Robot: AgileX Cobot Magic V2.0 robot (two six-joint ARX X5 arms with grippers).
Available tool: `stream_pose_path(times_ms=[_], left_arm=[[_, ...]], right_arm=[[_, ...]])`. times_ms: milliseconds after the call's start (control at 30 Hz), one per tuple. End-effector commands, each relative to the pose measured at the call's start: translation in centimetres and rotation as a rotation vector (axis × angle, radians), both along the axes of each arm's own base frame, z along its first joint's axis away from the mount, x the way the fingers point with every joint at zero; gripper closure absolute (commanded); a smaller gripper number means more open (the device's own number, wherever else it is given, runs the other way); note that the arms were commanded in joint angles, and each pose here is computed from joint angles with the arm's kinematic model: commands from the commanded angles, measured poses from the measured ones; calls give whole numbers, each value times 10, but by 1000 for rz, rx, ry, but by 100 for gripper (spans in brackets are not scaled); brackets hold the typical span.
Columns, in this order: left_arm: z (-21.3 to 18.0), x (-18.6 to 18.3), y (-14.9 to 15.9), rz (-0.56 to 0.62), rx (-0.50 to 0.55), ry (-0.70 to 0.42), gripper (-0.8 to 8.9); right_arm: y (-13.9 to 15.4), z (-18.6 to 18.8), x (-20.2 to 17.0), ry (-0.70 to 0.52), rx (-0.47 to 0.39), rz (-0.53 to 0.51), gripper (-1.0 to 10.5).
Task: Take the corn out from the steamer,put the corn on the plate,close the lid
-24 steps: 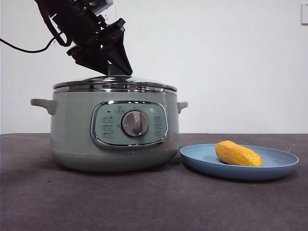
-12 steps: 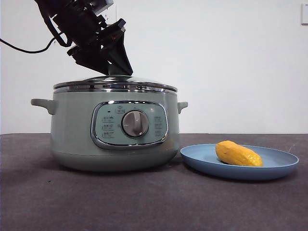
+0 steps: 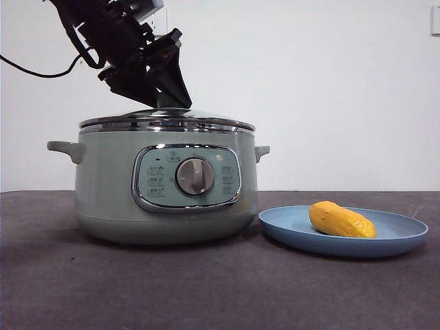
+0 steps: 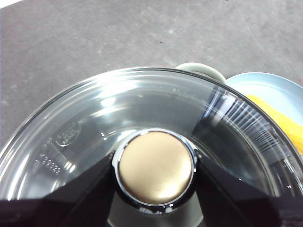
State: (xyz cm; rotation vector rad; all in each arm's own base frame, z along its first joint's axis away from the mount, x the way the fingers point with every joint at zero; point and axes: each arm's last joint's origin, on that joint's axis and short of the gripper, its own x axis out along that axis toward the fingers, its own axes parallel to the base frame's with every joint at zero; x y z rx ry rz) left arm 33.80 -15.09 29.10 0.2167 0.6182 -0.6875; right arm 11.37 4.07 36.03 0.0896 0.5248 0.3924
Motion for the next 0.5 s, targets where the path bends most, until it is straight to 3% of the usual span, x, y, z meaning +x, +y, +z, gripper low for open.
stream_pose_path(times_ms=[33,267,500], left_arm=[[-13,6,-3,11,49,-5,822],[-12,6,-5,15,60,-22,822],[-16,2,-6,-20,41,42,813]], right_arm=[[0,0,0,-4,-3,4,393],[0,0,0,-6,-9,8,393],[0,0,0,-6,-9,8,393]])
